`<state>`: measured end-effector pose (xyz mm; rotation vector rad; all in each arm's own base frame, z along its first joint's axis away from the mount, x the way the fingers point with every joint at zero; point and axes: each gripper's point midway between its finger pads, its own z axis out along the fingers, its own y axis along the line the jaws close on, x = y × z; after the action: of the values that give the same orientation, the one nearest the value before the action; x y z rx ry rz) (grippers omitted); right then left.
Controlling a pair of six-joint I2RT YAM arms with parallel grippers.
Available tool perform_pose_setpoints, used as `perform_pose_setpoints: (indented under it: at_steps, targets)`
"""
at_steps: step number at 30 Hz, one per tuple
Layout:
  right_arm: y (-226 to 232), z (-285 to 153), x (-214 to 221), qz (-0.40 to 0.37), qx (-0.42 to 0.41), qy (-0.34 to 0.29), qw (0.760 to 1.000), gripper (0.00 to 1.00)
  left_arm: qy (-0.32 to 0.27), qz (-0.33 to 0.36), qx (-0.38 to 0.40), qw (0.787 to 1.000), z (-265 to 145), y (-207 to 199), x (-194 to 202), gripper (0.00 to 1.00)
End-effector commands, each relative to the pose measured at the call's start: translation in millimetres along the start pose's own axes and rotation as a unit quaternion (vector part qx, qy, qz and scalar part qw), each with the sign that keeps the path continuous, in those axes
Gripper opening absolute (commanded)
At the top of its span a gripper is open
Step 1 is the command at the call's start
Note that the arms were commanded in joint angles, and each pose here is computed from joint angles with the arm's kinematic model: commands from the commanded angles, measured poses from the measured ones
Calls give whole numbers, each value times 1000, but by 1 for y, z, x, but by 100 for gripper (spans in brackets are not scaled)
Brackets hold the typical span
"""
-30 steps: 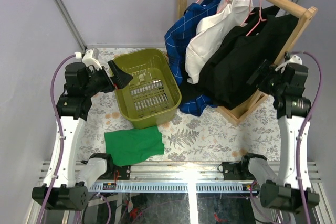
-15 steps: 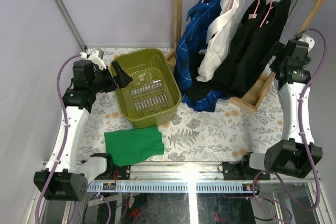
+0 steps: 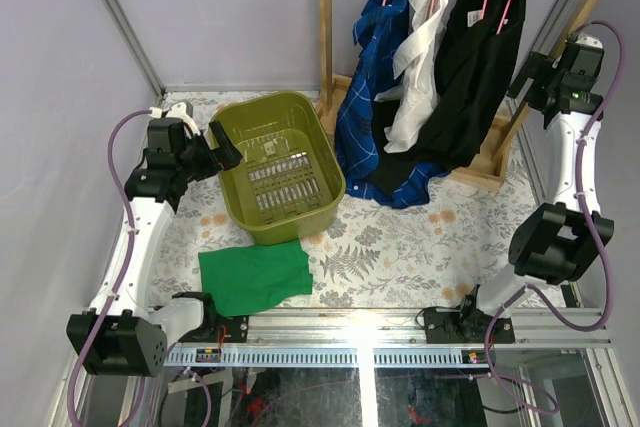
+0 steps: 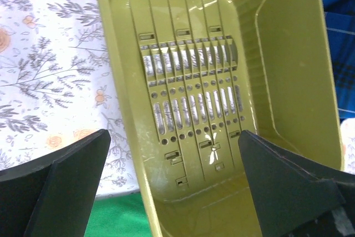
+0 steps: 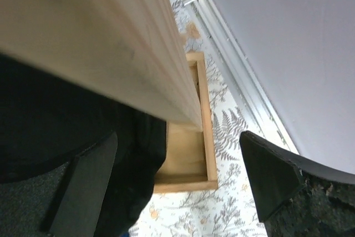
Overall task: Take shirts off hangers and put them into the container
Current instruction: Move the clothesline to the center of the board.
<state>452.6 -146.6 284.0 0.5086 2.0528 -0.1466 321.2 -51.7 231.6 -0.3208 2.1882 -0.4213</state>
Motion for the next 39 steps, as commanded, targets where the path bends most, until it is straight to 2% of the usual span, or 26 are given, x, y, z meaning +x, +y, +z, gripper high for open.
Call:
perform_pose_setpoints:
  at_steps: [1,6,10,15,21,23,27,31,34,39]
  targets:
    - [13,-41,-1,21,-38,3,999,100,-14,-12,-57,998,4,21,0,100]
    - [7,-80,54,52,-42,3,998,99,-25,-16,-68,997,3,26,-1,100]
    - [17,-99,103,92,-80,31,992,99,-30,-30,-55,998,7,23,1,100]
    - [32,-78,182,183,-118,83,972,100,-4,-44,-35,998,17,19,15,100]
    - [44,-25,238,213,-131,181,951,99,14,-47,-32,998,19,17,22,100]
    - [38,1,244,212,-114,177,954,100,6,-46,-40,998,14,19,17,100]
    - [48,34,223,185,-154,163,957,99,-3,-31,-10,999,-5,3,7,100]
    - [34,73,220,172,-109,159,966,99,6,-19,101,995,-31,-44,-2,100]
    - [23,93,219,169,-86,149,970,99,46,-16,213,976,-50,-88,12,100]
    - [19,123,205,181,-116,113,970,99,81,31,279,956,-65,-146,56,100]
